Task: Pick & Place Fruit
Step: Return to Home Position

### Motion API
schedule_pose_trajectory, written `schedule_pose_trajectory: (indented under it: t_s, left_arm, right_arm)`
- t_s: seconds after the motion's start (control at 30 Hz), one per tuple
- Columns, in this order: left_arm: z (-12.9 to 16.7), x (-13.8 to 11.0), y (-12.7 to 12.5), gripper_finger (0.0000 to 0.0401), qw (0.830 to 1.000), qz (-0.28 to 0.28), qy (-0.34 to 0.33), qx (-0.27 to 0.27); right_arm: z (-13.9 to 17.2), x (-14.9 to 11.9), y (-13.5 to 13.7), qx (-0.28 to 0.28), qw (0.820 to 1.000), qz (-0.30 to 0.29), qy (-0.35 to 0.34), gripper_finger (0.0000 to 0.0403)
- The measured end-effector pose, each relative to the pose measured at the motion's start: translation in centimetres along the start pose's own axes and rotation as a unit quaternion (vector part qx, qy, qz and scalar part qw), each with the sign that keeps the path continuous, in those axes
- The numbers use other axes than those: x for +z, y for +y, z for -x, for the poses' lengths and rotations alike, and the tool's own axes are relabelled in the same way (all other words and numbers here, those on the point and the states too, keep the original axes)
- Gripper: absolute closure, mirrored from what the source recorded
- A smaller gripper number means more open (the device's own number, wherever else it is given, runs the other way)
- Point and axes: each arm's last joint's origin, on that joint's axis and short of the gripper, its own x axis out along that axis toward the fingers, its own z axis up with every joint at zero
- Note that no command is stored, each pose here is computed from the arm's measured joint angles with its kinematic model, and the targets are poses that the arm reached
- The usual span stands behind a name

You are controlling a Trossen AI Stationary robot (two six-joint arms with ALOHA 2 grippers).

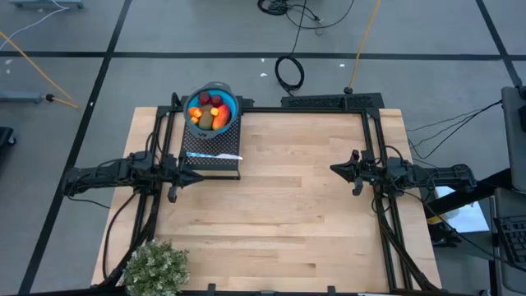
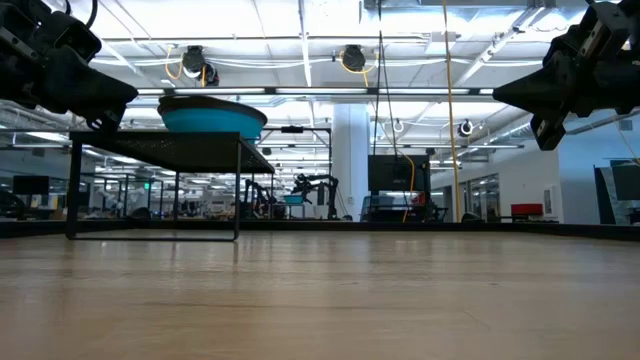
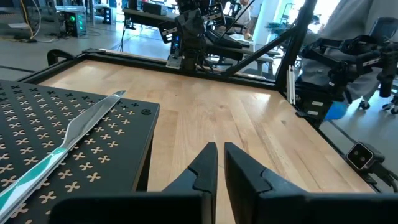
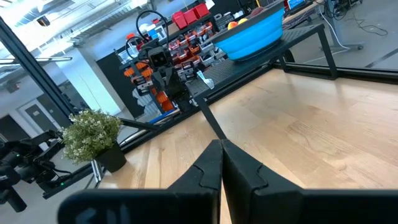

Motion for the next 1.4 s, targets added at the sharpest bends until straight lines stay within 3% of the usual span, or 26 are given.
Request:
schedule_pose_trajectory:
  t_s: [0.47, 0.8, 1.17, 1.4]
  left_arm:
    - [0.0, 0.0, 0.0, 0.0399, 1.0, 0.0, 0.0, 0.0]
    - [0.0, 0.0, 0.0, 0.0375, 1.0, 0.0, 0.0, 0.0]
    - [0.0, 0.0, 0.0, 0.0399, 1.0, 0.0, 0.0, 0.0]
    - [0.0, 0.0, 0.0, 0.0381, 1.0, 0.0, 0.0, 0.0]
  right_arm:
    - [0.0, -0.01, -0.01, 0.0, 1.0, 0.0, 0.0, 0.0403]
    - [0.0, -0.01, -0.01, 0.0, 1.0, 0.0, 0.0, 0.0403]
    - [0.0, -0.01, -0.01, 0.0, 1.0, 0.0, 0.0, 0.0403]
    - [-0.01, -0.02, -0.01, 0.0, 1.0, 0.0, 0.0, 0.0403]
